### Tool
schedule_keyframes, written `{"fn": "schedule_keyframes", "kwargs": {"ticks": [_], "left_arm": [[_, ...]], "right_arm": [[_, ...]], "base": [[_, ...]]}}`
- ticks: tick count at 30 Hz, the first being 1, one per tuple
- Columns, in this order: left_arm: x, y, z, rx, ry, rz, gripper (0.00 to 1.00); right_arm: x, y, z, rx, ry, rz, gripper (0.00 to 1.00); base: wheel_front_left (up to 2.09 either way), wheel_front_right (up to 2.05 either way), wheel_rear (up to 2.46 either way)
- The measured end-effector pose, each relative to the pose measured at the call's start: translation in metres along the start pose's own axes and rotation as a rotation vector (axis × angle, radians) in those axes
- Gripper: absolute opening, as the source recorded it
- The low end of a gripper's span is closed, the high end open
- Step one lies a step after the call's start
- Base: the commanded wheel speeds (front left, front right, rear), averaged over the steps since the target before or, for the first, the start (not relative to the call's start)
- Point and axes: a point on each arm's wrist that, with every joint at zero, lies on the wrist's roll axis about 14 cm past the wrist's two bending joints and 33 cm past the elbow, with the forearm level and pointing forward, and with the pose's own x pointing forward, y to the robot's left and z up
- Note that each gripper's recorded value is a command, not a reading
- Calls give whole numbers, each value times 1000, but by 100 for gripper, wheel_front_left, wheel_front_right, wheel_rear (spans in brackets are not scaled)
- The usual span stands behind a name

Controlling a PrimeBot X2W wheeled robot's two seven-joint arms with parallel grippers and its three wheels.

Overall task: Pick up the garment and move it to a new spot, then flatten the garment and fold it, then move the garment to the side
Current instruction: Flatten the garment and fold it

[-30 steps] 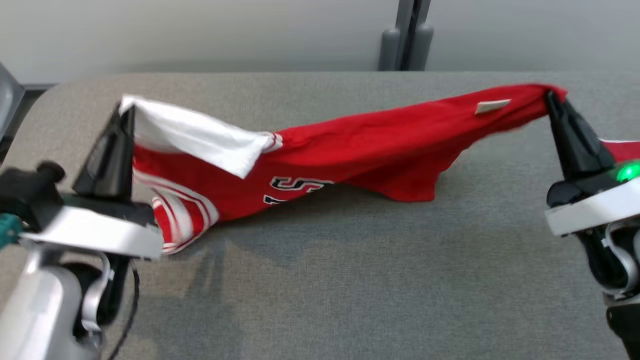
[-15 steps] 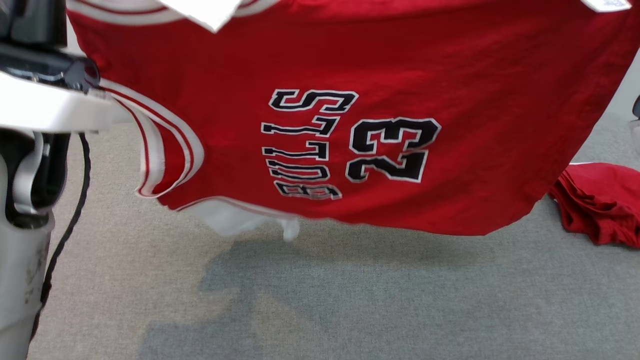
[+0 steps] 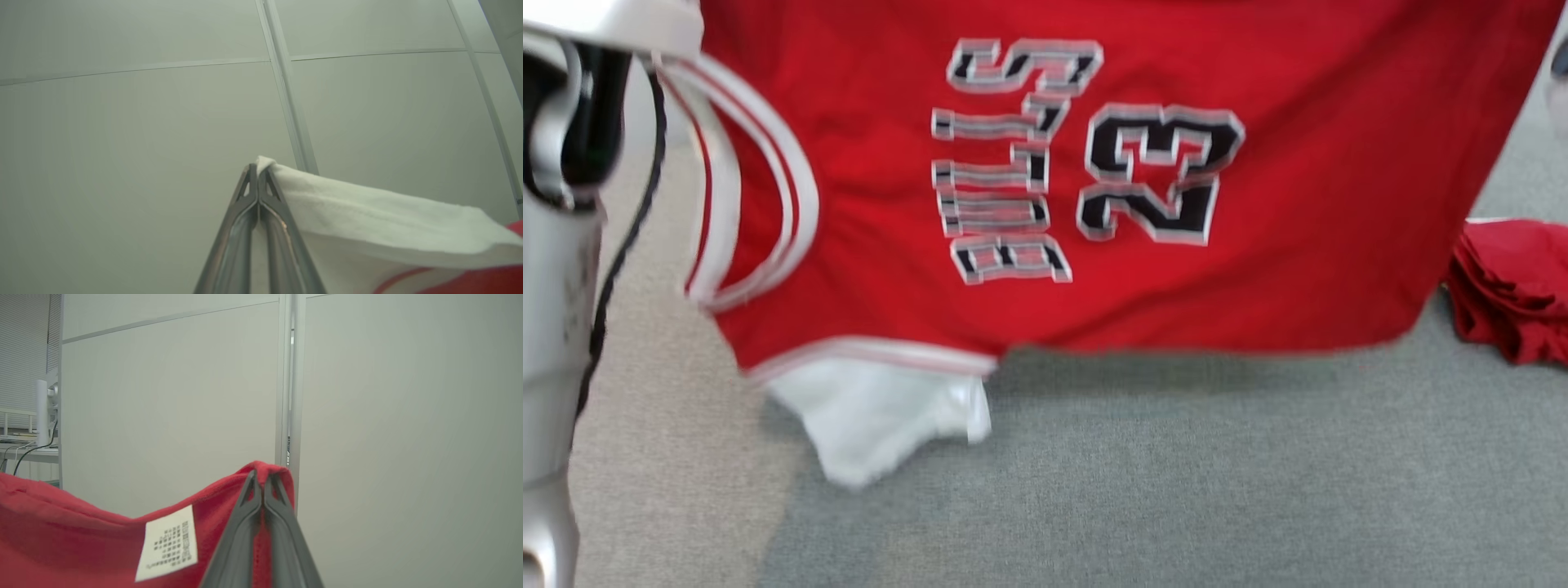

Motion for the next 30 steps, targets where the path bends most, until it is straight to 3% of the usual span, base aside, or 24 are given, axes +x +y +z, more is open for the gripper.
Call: {"fn": "schedule_keyframes", "kwargs": {"ticks": [9, 17, 23, 30], "left_arm": [[57, 0, -64, 28, 47, -47, 0], [73, 2, -118, -22, 166, -16, 0], [29, 0, -208, -90, 398, 27, 0], [-87, -9, -312, -261, 691, 151, 0]], "right_arm": [[66, -5, -33, 18, 0, -9, 0], [88, 16, -79, 24, 89, 1, 0], [75, 35, -155, 58, 268, 22, 0], [12, 37, -253, 181, 491, -42, 0]], "base": [[0, 0, 0], [0, 0, 0], [0, 0, 0], [0, 0, 0]]}}
